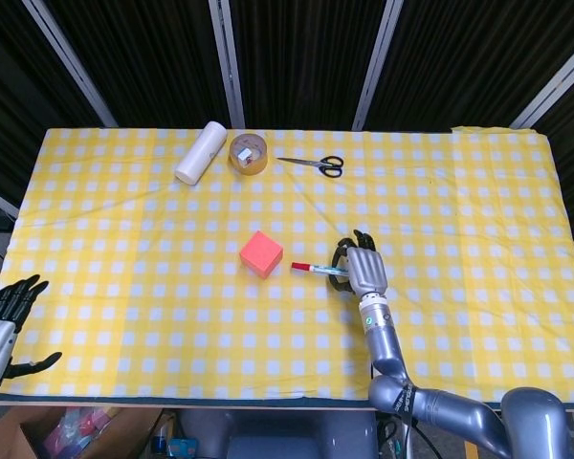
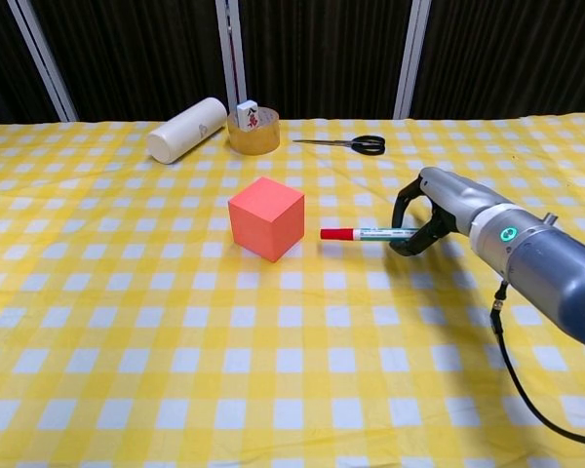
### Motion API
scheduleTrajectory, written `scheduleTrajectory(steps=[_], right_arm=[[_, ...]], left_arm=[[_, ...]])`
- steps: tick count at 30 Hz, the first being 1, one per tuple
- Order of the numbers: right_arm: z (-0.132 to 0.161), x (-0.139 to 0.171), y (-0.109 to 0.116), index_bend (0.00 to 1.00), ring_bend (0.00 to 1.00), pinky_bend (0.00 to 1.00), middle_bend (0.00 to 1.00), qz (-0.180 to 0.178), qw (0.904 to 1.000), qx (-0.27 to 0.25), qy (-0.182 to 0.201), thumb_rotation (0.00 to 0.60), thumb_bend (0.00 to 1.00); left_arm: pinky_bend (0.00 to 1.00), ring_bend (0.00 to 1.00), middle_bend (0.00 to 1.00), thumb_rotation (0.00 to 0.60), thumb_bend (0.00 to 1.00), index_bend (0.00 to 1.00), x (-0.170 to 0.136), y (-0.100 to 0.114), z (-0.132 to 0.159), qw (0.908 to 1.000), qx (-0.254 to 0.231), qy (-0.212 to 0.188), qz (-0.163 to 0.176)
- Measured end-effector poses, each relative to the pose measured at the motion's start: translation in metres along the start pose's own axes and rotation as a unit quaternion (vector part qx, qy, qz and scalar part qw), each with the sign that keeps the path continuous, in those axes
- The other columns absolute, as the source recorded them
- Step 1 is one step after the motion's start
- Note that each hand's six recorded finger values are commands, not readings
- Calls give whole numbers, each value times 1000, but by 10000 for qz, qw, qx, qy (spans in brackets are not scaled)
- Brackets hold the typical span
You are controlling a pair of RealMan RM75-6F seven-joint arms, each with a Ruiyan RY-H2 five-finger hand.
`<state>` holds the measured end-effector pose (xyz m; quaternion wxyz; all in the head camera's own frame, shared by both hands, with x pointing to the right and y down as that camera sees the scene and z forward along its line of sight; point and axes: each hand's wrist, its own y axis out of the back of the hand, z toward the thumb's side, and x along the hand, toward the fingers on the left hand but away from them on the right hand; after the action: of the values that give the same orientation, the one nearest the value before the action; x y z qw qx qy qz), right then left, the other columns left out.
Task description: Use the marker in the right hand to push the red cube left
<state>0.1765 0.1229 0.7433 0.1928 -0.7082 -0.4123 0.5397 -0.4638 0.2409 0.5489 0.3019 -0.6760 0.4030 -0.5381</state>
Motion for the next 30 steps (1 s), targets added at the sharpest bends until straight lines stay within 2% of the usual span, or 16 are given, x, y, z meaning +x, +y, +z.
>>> scheduleTrajectory(steps=[14, 30], right_arm=[[26, -14, -10, 602, 42, 52, 278, -12, 9997, -258, -56, 600, 388], [69, -29, -29, 602, 42, 52, 278, 111, 9991, -387, 139, 600, 388]], left_arm=[[0, 0, 0, 600, 0, 0, 0, 0, 0, 10000, -61, -31, -39], [0, 0, 0, 600, 0, 0, -5, 3, -5, 9999, -136, 25, -83]])
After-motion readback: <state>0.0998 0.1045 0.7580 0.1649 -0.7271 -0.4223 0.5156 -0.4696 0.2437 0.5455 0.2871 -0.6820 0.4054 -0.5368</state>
